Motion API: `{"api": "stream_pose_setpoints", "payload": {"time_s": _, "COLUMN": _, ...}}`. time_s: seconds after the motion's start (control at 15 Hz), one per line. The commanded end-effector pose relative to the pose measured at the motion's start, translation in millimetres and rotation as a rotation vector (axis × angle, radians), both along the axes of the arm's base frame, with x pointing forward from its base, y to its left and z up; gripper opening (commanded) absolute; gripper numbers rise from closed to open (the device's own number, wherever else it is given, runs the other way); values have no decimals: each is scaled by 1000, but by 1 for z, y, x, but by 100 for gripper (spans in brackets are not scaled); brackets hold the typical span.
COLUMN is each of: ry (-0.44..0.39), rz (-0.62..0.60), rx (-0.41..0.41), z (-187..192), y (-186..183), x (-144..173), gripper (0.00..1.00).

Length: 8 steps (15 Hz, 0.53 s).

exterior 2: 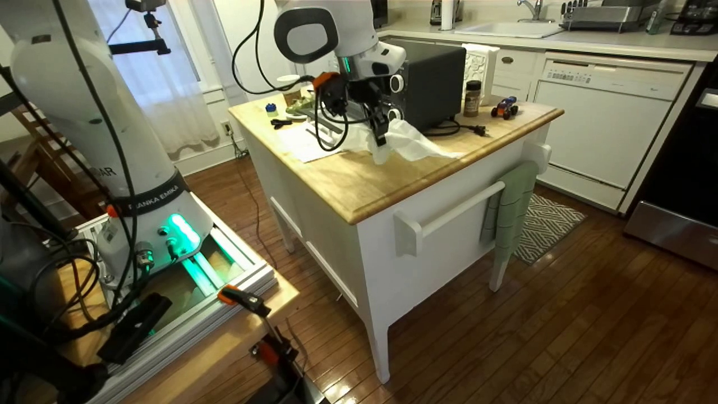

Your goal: Use the white towel to wipe the microwave and then put it on the table

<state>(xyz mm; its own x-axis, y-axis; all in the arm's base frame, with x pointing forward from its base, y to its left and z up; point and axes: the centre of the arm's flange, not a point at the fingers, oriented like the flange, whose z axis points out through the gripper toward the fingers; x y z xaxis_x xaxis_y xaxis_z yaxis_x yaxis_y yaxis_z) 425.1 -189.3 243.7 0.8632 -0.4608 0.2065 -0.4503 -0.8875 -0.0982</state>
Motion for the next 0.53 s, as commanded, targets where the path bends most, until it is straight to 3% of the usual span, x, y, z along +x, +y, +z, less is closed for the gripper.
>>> {"api": "stream_pose_setpoints", "payload": {"time_s": 0.0, "ry": 2, "rz": 24, "rx": 9, "z": -11, "y": 0, "x": 12, "gripper": 49}}
{"api": "stream_pose_setpoints", "payload": {"time_s": 0.2, "ry": 5, "rz": 39, "rx": 19, "z": 3, "y": 12, "x": 11, "gripper": 69}}
{"api": "stream_pose_setpoints", "payload": {"time_s": 0.47, "ry": 47, "rz": 78, "rx": 21, "z": 50, "y": 34, "x": -2, "gripper": 98}}
